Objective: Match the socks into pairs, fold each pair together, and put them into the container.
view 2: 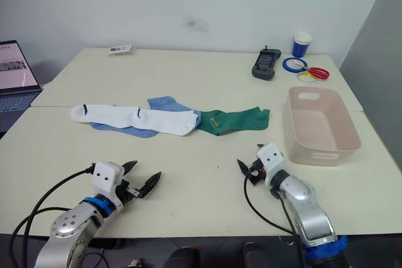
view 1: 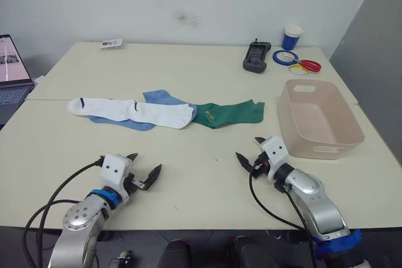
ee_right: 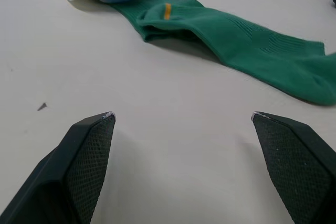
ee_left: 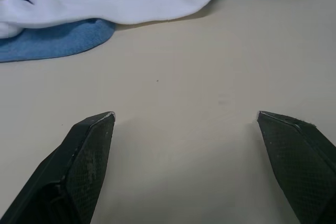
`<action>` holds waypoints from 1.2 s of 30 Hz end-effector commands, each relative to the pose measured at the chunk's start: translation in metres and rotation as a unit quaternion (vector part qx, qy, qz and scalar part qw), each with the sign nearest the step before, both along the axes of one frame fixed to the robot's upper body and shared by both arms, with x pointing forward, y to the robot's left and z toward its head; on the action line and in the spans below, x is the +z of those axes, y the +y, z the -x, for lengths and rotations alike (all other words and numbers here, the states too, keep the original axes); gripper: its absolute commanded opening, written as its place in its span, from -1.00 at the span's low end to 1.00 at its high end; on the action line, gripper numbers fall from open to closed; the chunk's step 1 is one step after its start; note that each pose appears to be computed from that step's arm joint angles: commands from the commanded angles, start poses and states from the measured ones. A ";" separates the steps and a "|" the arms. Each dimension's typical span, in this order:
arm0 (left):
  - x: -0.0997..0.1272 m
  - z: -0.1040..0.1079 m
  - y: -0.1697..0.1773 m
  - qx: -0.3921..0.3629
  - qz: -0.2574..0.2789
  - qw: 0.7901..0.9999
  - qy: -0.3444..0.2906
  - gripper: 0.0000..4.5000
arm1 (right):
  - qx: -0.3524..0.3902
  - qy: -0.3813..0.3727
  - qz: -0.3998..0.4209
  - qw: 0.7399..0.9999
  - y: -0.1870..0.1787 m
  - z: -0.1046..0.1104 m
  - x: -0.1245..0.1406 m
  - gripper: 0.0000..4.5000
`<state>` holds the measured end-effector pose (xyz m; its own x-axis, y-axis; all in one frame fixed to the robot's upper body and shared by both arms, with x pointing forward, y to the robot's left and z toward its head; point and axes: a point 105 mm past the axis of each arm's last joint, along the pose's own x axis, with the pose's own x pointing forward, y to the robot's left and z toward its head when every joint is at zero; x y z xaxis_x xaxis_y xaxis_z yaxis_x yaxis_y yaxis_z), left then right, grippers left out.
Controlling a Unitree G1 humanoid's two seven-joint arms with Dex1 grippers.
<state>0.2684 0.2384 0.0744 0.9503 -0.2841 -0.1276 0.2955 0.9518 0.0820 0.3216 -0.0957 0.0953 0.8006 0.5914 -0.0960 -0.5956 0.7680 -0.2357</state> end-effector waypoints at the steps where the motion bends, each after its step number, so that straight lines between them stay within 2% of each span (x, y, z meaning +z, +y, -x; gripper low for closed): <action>1: 0.019 0.005 0.021 0.068 0.033 0.996 -0.037 1.00 | 0.070 -0.043 -0.022 0.996 0.032 -0.003 0.032 0.98; 6: 0.016 0.022 0.046 0.154 0.050 0.986 -0.039 1.00 | 0.175 -0.094 -0.042 0.979 0.086 -0.009 0.082 0.98; 9: 0.015 0.029 0.052 0.180 0.056 0.981 -0.039 1.00 | 0.201 -0.114 -0.045 0.972 0.102 -0.012 0.100 0.98; 12: 0.017 0.033 0.055 0.192 0.054 0.979 -0.044 1.00 | 0.208 -0.122 -0.050 0.969 0.108 -0.014 0.107 0.98; 15: 0.024 0.025 0.055 0.188 0.049 0.980 -0.050 1.00 | 0.208 -0.119 -0.045 0.970 0.105 -0.013 0.101 0.98; 19: 0.038 -0.003 0.054 0.162 0.028 0.985 -0.058 1.00 | 0.194 -0.111 -0.028 0.974 0.096 -0.013 0.088 0.98; 23: 0.051 -0.050 0.055 0.141 0.008 0.989 -0.051 1.00 | 0.167 -0.102 -0.010 0.981 0.087 -0.014 0.077 0.98; 29: 0.055 -0.106 0.067 0.157 0.018 0.987 -0.011 1.00 | 0.128 -0.093 -0.014 0.987 0.076 -0.016 0.073 0.98; 36: 0.044 -0.138 0.059 0.133 0.013 0.991 0.027 1.00 | 0.112 -0.090 -0.013 0.989 0.073 -0.015 0.071 0.98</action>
<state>0.4024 0.2965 0.1104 0.9790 -0.0205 -0.2027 0.0237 0.9996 0.0131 0.3395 -0.0238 0.1507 0.6540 0.7565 0.0058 -0.7194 0.6243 -0.3046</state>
